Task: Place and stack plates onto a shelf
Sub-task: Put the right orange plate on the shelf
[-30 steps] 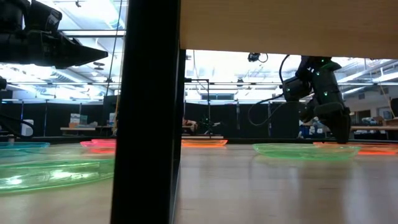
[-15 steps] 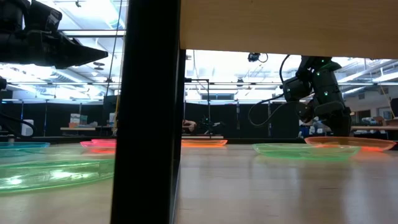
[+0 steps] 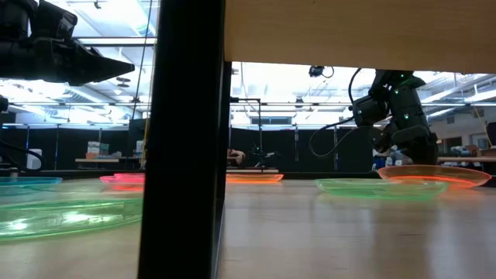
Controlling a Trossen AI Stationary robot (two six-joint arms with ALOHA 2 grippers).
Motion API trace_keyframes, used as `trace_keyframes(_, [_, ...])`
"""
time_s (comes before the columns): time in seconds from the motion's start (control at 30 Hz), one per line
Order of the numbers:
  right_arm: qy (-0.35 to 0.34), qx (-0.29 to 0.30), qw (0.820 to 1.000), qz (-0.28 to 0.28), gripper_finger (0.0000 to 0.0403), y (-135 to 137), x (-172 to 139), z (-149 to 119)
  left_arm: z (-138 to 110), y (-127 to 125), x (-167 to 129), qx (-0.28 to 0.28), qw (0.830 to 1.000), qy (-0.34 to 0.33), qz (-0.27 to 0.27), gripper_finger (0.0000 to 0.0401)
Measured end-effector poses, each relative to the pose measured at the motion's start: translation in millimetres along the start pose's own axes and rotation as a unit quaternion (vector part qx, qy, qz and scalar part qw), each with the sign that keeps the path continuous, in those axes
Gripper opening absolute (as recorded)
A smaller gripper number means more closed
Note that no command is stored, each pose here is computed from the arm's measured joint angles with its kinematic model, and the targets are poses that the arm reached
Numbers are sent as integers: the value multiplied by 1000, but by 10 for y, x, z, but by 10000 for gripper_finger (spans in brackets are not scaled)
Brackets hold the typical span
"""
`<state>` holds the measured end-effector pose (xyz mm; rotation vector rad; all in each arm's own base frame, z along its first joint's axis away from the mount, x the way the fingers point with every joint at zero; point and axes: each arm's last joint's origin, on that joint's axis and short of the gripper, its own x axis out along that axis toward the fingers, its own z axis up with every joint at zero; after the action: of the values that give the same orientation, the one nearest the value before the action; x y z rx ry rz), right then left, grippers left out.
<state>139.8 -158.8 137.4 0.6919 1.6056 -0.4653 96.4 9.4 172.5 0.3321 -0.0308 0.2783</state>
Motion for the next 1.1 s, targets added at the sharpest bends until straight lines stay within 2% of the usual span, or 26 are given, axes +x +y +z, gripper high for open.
trace_keyframes(0.23, [0,1,1000,-3,7,0,-99,46,0,0,0,0,1000,0,0,141])
trace_keyframes(0.63, [-65,0,998,-20,6,-3,-649,312,0,0,0,0,1000,0,0,141])
trace_keyframes(1.1, [-112,-6,993,-27,5,25,-1246,415,0,0,0,0,1000,0,0,141])
